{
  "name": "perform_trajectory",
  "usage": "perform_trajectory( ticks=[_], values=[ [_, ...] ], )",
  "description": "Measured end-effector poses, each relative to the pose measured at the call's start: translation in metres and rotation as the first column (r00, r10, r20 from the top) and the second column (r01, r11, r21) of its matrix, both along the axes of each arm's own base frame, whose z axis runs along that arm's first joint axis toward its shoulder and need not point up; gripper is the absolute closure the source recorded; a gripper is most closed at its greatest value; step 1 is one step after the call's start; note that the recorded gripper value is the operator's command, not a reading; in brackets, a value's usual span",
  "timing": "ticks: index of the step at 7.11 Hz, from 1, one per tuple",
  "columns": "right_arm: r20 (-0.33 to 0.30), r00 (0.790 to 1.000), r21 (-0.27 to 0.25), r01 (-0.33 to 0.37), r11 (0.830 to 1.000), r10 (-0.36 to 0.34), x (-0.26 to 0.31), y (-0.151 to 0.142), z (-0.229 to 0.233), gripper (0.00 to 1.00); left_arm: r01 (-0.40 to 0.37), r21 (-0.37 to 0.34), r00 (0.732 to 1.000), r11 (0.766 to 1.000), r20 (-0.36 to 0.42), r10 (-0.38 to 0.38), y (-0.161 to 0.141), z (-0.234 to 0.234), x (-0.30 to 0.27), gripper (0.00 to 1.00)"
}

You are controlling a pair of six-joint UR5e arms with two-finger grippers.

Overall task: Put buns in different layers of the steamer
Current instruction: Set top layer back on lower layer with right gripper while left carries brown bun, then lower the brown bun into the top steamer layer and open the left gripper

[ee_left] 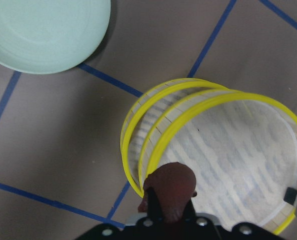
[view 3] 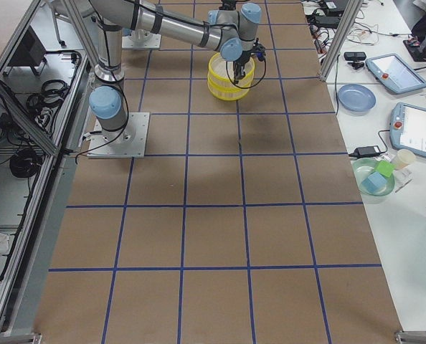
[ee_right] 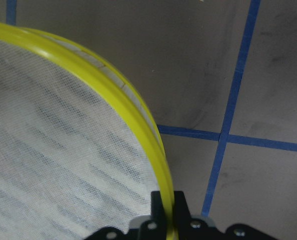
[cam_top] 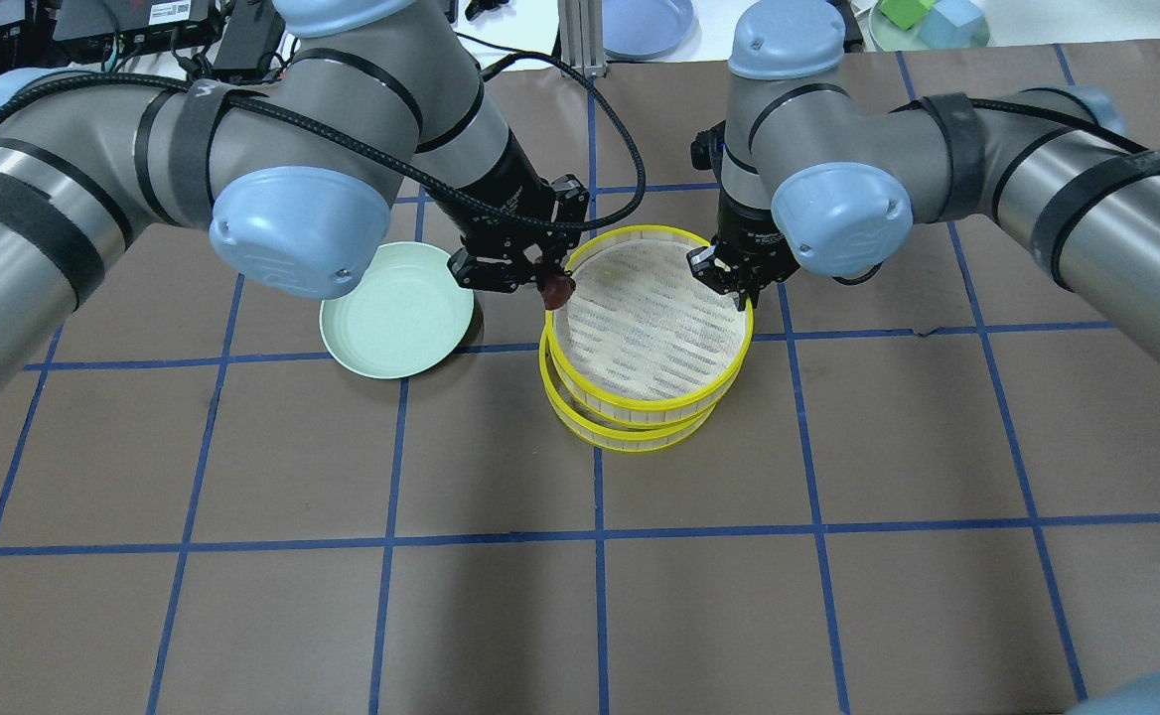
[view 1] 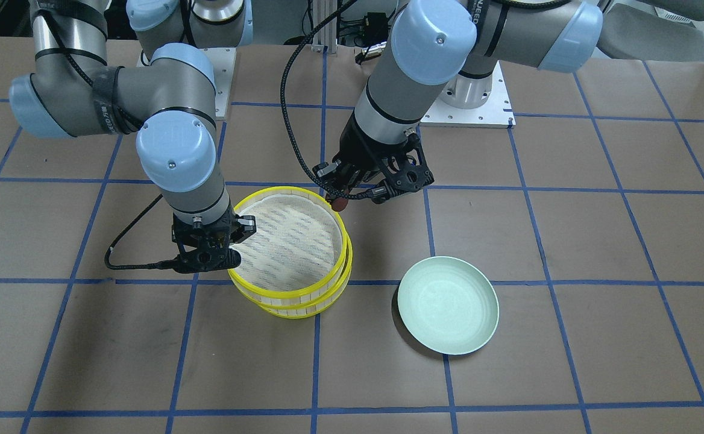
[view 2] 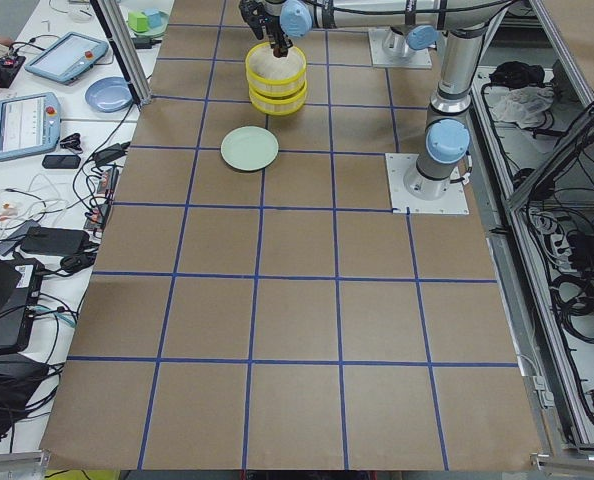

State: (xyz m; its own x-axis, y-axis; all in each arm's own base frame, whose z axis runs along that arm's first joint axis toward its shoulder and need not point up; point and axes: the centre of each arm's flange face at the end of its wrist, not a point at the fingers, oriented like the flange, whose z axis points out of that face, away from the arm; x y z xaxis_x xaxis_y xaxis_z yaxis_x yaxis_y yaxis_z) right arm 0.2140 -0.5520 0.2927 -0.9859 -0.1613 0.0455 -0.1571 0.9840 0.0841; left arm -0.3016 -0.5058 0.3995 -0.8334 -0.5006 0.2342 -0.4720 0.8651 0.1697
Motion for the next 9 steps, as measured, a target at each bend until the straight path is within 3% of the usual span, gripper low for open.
perform_trajectory(
  ticks=[2, 3, 4, 5, 6, 7, 9],
  values=[
    [0.006, 1.000, -0.019, -0.001, 1.000, 0.001, 0.001, 0.003, -0.012, 1.00, 0.003, -0.009, 1.000, 1.000, -0.018, -0.004, -0.019, -0.030, -0.007, 0.95],
    [0.011, 1.000, -0.022, -0.004, 1.000, 0.004, 0.004, 0.005, -0.013, 1.00, 0.004, -0.010, 1.000, 1.000, -0.020, -0.004, -0.027, -0.045, -0.011, 0.59],
    [0.012, 1.000, -0.025, -0.012, 1.000, 0.013, 0.009, 0.006, -0.012, 1.00, 0.005, -0.003, 1.000, 1.000, -0.019, -0.005, -0.030, -0.056, -0.012, 0.01],
    [0.009, 1.000, -0.027, -0.021, 0.999, 0.021, 0.014, 0.008, -0.012, 1.00, 0.005, 0.002, 1.000, 1.000, -0.019, -0.005, -0.030, -0.062, -0.014, 0.00],
    [0.005, 1.000, -0.027, -0.026, 0.999, 0.026, 0.016, 0.009, -0.013, 0.33, 0.003, 0.002, 1.000, 1.000, -0.019, -0.003, -0.029, -0.062, -0.015, 0.00],
    [0.000, 1.000, -0.025, -0.030, 0.999, 0.030, 0.016, 0.009, -0.014, 0.00, 0.000, -0.001, 1.000, 1.000, -0.021, 0.000, -0.028, -0.059, -0.016, 0.00],
    [-0.001, 0.999, -0.034, -0.044, 0.998, 0.044, 0.015, 0.008, -0.007, 0.00, 0.001, -0.014, 1.000, 1.000, -0.021, -0.001, -0.025, -0.051, -0.015, 0.00]
  ],
)
